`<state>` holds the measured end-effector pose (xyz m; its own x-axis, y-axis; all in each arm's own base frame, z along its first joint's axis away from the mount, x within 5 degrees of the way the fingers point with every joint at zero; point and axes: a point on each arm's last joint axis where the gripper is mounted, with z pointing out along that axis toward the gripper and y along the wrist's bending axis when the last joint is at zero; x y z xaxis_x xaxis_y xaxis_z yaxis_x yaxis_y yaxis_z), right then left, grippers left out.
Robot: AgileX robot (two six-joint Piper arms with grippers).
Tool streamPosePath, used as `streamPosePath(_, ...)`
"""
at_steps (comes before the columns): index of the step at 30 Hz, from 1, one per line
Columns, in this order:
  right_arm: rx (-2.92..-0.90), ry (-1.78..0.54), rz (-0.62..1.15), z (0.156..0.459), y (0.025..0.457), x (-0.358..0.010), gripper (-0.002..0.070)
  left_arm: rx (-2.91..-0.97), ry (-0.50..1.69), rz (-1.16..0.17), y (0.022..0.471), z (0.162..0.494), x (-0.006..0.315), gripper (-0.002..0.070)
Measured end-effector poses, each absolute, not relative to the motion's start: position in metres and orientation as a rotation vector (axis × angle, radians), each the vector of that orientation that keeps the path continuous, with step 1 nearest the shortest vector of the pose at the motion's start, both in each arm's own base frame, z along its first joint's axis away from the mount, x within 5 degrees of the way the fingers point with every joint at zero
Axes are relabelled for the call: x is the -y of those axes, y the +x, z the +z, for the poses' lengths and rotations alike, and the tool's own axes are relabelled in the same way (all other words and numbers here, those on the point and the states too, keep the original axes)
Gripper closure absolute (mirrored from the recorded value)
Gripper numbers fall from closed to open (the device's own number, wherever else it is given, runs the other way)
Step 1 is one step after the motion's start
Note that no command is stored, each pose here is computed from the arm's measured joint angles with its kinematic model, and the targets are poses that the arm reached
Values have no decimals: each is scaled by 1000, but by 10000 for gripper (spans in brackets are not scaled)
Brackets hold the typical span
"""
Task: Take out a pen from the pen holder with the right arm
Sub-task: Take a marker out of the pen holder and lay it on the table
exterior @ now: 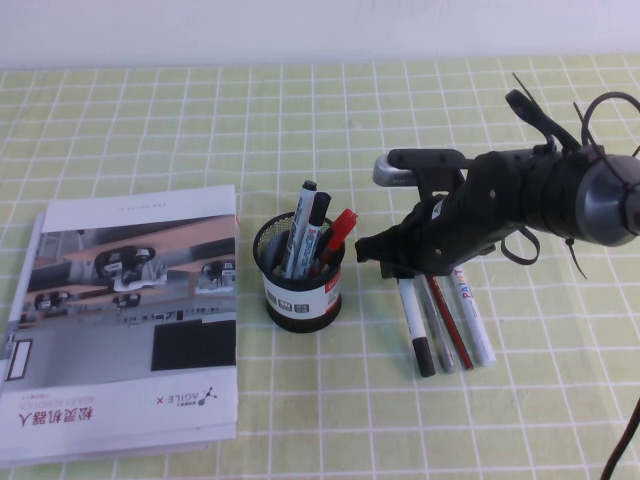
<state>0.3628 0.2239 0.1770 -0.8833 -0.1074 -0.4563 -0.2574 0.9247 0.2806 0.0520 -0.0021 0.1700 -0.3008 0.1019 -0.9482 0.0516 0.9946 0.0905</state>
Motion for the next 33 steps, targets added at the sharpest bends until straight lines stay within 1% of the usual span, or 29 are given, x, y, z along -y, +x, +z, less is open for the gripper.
streamPosePath(12,-2627,-266,454,178,366,-221,567,-1877,111,50,52,170,2,681)
streamPosePath(15,-2626,-267,452,178,366,-221,549,-1877,111,50,52,170,2,681)
streamPosePath(21,-2627,-264,453,178,366,-221,488,-1877,111,50,52,170,2,681)
streamPosePath(27,-2632,-276,442,178,365,-220,459,-1877,111,50,52,170,2,681)
streamPosePath(30,-2637,-302,426,185,362,-218,458,-1877,111,50,52,170,2,681)
streamPosePath(33,-2604,-335,409,206,356,-213,463,-1877,111,50,52,170,2,681)
